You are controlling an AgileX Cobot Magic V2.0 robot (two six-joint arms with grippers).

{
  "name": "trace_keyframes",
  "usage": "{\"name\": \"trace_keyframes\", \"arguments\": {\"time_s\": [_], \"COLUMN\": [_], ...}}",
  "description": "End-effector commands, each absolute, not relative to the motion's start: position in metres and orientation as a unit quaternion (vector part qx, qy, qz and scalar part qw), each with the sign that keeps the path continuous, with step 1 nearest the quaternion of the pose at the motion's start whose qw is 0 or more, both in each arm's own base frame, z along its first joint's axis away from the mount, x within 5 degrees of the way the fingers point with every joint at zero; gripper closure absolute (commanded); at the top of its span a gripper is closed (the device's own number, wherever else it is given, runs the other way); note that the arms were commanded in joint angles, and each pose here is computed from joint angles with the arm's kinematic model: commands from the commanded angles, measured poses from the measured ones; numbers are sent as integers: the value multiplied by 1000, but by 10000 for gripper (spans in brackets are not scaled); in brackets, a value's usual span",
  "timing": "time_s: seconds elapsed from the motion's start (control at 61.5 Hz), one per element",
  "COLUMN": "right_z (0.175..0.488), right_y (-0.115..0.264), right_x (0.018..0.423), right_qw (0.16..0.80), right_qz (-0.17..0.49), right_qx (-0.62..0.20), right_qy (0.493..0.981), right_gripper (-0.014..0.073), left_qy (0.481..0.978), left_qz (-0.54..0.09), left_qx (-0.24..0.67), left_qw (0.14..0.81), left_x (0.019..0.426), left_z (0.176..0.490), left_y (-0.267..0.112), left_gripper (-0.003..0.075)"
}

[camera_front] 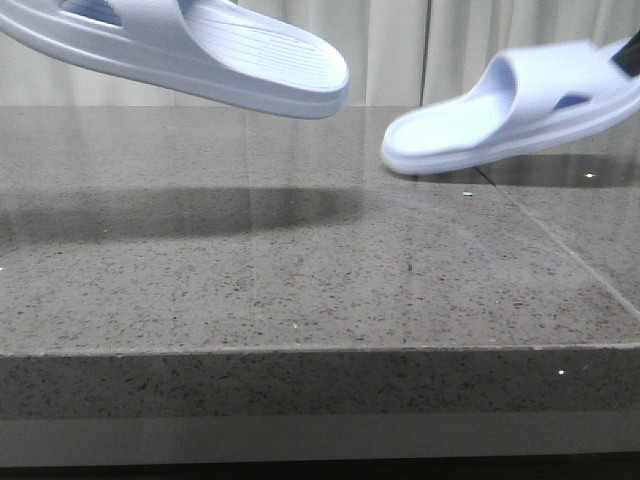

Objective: Insert blue slippers together front up
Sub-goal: 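Grasp the second slipper's heel with the right gripper and lift it, then bring the right-held slipper over and nest it onto the left-held slipper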

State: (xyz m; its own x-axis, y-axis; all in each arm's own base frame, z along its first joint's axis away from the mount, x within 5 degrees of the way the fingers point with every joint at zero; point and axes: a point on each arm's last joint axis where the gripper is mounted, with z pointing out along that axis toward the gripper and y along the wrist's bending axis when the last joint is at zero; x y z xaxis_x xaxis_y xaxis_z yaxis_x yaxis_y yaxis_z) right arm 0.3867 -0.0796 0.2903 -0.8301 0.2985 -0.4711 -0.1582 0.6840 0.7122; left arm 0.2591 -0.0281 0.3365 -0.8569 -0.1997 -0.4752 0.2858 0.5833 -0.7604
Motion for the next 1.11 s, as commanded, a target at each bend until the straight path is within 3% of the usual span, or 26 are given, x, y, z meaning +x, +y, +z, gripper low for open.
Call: {"name": "trace_keyframes", "arguments": {"time_s": [0.0, 0.407, 0.699, 1.09], "right_z": [348, 411, 413, 417], "right_y": [-65, -43, -8, 26], "right_x": [359, 301, 257, 258], "right_qw": [323, 361, 359, 350], "right_qz": [440, 389, 415, 462], "right_qx": [-18, -33, -56, -96], "right_qy": [838, 847, 834, 809], "right_gripper": [655, 655, 657, 657], "left_qy": [822, 824, 824, 823], "left_qz": [-495, -481, -480, -482], "left_qx": [46, 28, 28, 30], "left_qw": [278, 300, 301, 299], "left_x": [250, 255, 255, 254], "left_z": [358, 357, 357, 357], "left_y": [-35, -33, -33, -33], "left_gripper": [739, 739, 739, 739]}}
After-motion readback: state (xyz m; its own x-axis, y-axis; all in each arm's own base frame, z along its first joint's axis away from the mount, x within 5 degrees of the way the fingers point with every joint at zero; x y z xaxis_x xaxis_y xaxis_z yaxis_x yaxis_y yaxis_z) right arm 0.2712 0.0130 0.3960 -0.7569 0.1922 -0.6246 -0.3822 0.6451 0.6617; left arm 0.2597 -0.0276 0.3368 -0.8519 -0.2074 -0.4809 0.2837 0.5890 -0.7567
